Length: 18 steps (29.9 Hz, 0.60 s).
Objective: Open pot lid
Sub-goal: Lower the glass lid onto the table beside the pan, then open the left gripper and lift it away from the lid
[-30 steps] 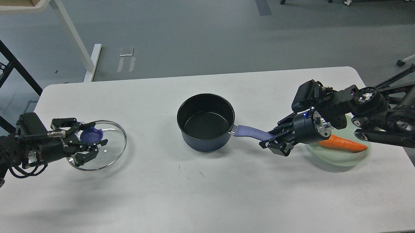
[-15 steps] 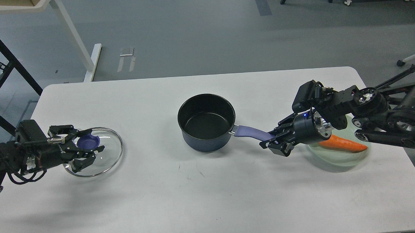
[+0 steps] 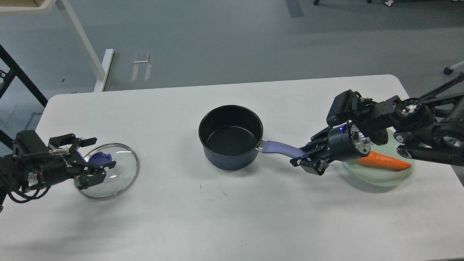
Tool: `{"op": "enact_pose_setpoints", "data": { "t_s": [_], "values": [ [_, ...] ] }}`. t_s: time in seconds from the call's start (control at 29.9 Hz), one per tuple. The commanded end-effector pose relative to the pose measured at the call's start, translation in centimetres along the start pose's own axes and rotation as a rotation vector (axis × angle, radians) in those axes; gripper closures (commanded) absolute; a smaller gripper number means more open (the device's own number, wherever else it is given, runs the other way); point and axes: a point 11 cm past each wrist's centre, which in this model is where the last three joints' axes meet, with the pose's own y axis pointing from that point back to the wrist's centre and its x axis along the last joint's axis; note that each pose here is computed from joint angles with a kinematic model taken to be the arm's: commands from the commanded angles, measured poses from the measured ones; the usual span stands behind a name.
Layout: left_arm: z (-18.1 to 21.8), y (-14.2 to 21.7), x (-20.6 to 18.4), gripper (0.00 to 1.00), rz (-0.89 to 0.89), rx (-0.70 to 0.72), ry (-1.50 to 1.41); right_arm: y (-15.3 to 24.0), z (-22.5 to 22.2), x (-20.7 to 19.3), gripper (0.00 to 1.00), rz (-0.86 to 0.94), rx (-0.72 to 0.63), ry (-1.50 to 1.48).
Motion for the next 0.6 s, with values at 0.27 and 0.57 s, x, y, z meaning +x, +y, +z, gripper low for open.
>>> {"op": "enact_pose_setpoints", "data": {
  "t_s": [0.27,0.57],
  "values": [
    [-3.0,-1.0,13.2,0.01,0.429,0.055,0.994,0.1,0.1,0.0,0.63,0.002,-0.003,-0.003],
    [-5.5,-2.3,14.0,0.01,0.714,0.066,1.639,0.4,0.3,0.0,0.49,0.011,-0.010,-0.011]
  ]
}}
